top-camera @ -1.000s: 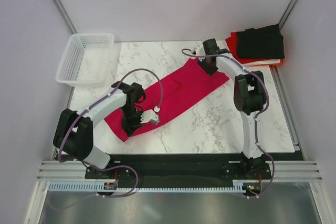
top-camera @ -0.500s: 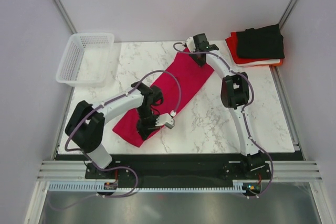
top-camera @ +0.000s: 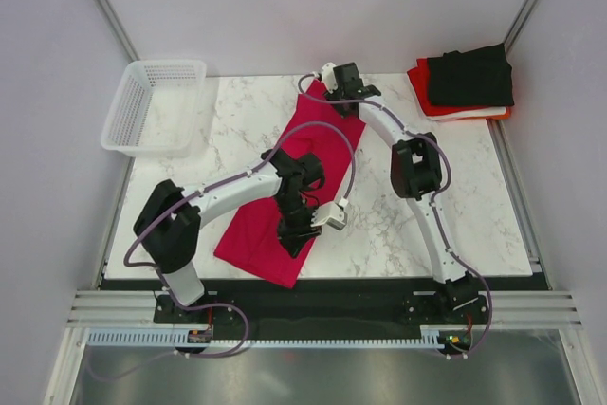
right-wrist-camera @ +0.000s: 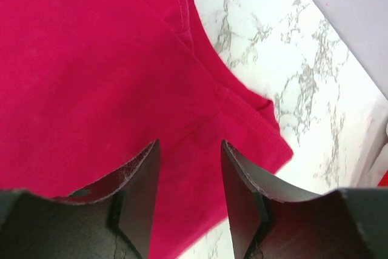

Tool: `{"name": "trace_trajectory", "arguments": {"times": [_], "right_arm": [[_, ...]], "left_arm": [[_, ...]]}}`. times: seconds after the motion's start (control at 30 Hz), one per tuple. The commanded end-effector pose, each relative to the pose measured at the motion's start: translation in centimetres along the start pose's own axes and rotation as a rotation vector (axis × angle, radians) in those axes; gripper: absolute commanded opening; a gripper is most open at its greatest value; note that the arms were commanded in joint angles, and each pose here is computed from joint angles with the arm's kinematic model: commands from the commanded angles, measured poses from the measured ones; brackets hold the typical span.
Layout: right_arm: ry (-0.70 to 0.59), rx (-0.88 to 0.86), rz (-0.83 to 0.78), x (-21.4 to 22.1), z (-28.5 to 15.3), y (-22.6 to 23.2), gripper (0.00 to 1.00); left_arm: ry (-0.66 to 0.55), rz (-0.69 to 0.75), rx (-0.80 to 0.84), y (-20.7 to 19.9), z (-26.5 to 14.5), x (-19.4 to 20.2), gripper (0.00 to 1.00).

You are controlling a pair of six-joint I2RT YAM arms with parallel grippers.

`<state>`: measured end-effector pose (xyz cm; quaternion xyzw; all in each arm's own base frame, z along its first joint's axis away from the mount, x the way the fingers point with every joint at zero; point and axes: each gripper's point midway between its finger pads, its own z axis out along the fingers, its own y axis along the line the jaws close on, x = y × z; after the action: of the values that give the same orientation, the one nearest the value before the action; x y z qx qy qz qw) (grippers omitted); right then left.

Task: Fold and stack the t-shirts
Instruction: Fold the tshirt

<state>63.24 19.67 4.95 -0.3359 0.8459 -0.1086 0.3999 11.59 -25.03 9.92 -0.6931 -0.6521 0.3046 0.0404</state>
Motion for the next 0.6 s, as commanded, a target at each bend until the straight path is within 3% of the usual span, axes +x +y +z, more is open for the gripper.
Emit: {"name": "trace_trajectory", "arguments": {"times": [0.0,0.17,0.4,0.57], "right_arm": [[-0.142,0.032,0.113,-5.8,-7.1,-3.9,0.53],[-0.125,-0.052,0.145,-4.8,-10.2,-2.4,0.53],[0.037,-0.208,0.155,2.3,-8.9,3.3,0.52],[0.105,-0.239,0.153,4.9,-7.2,5.2,0.51]], "left_arm": [[0.012,-0.004,-0.119,2.5,-0.2,0.2,0.33],[0.053,-0.061,-0.114,4.4,2.7,2.2,0.29],[0.082,-0.104,-0.102,5.7,5.5,4.3,0.28],[0.104,-0.123,-0.083,6.2,6.9,5.2,0.28]]}}
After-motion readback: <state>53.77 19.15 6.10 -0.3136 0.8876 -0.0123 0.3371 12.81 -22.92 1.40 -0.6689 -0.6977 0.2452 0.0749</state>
